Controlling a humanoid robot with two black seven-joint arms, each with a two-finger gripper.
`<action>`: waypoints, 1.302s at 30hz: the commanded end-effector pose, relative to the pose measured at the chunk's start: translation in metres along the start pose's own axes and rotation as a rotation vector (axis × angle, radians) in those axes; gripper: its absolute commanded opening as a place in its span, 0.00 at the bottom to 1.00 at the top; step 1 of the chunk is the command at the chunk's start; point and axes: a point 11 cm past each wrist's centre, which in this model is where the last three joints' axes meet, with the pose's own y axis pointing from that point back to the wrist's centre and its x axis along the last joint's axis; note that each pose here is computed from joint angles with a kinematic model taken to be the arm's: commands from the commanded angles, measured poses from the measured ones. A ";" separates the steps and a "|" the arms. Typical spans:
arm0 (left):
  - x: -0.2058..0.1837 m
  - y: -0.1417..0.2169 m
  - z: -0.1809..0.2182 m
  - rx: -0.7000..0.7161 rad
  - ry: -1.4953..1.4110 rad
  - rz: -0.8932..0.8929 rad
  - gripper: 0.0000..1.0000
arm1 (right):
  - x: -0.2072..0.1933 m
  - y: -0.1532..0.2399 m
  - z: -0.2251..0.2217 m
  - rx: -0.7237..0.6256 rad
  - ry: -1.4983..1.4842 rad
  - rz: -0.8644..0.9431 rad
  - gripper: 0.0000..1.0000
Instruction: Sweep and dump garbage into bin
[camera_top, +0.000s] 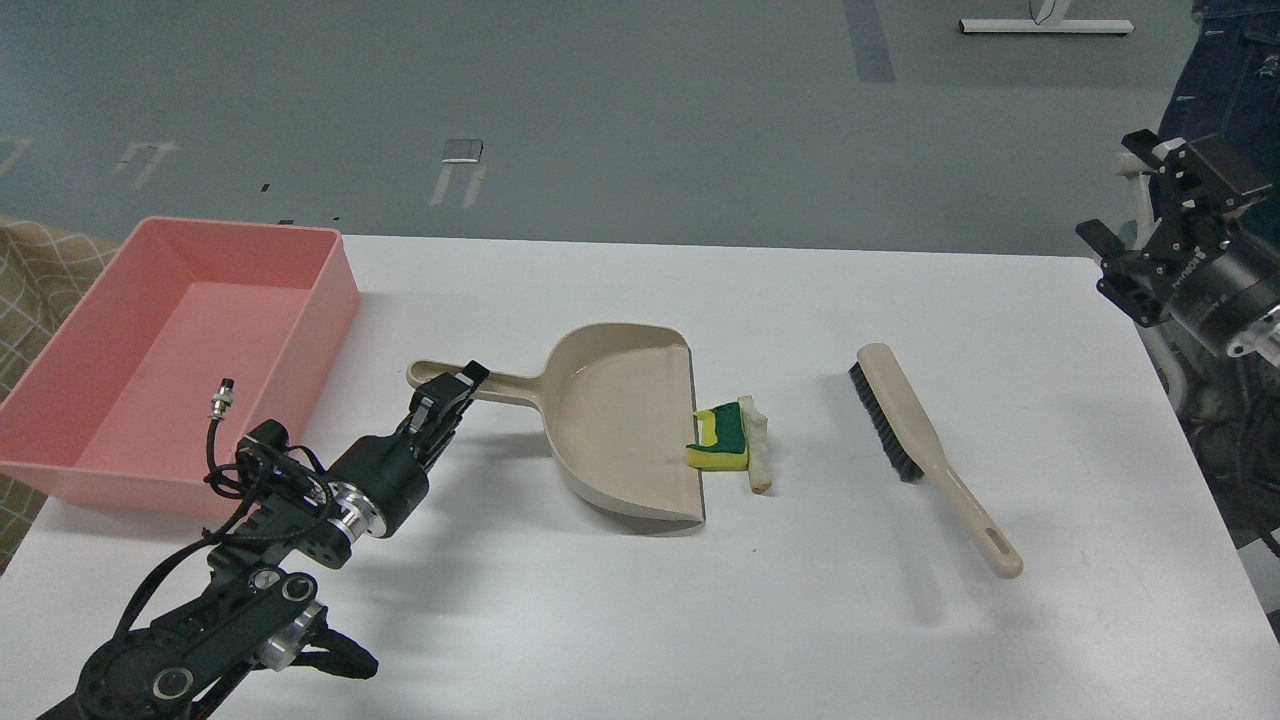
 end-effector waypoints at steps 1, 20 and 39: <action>0.001 -0.002 0.002 -0.006 -0.003 -0.002 0.00 | -0.008 0.024 0.002 -0.137 0.170 -0.096 1.00; -0.002 -0.006 0.009 -0.030 0.005 -0.019 0.00 | -0.070 0.061 0.049 -0.407 0.667 -0.418 1.00; -0.008 -0.003 0.008 -0.032 0.019 -0.057 0.00 | -0.106 0.064 0.076 -0.494 0.654 -0.494 0.80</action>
